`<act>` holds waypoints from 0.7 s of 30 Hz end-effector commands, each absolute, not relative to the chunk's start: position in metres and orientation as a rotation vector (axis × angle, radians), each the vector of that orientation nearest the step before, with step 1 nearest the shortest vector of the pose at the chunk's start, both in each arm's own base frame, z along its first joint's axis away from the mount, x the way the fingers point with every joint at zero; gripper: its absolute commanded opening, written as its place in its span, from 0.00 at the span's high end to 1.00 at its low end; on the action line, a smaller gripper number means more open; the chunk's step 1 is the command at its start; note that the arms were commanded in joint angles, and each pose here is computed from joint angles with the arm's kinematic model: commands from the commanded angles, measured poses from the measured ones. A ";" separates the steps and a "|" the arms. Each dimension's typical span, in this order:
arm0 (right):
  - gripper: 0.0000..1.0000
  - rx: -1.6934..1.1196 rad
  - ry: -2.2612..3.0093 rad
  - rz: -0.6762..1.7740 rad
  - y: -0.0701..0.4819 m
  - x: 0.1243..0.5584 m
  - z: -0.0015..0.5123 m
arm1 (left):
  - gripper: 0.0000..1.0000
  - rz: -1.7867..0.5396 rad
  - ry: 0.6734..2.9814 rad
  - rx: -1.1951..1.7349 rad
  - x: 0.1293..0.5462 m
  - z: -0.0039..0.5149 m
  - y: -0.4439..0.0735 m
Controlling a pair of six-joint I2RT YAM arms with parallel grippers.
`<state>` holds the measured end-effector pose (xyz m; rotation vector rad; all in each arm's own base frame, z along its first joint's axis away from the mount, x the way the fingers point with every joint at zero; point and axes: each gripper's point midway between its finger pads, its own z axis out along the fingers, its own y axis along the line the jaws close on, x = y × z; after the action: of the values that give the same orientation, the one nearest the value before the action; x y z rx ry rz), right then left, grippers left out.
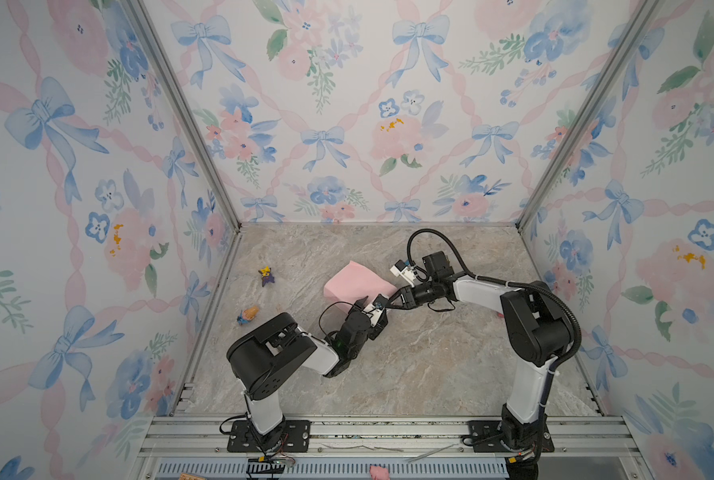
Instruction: Wrap the gift box in paper
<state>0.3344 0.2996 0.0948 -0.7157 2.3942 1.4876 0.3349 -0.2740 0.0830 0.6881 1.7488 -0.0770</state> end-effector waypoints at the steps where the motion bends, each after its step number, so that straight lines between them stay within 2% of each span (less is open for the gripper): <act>1: 0.73 -0.688 2.348 1.512 0.295 0.337 0.111 | 0.31 0.072 2.069 0.858 0.299 -0.017 -0.226; 13: 0.71 -0.634 2.315 1.573 0.288 0.335 0.115 | 0.32 0.071 2.068 0.861 0.299 -0.017 -0.227; 19: 0.88 -0.663 2.316 1.588 0.292 0.328 0.111 | 0.32 0.071 2.064 0.862 0.300 -0.016 -0.227; 21: 0.90 -0.662 2.324 1.581 0.291 0.327 0.108 | 0.34 0.067 2.064 0.863 0.300 -0.016 -0.228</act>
<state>0.3337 0.2893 0.1066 -0.6329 2.3411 1.5624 0.3349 -0.2735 0.0832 0.6857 1.7469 -0.0765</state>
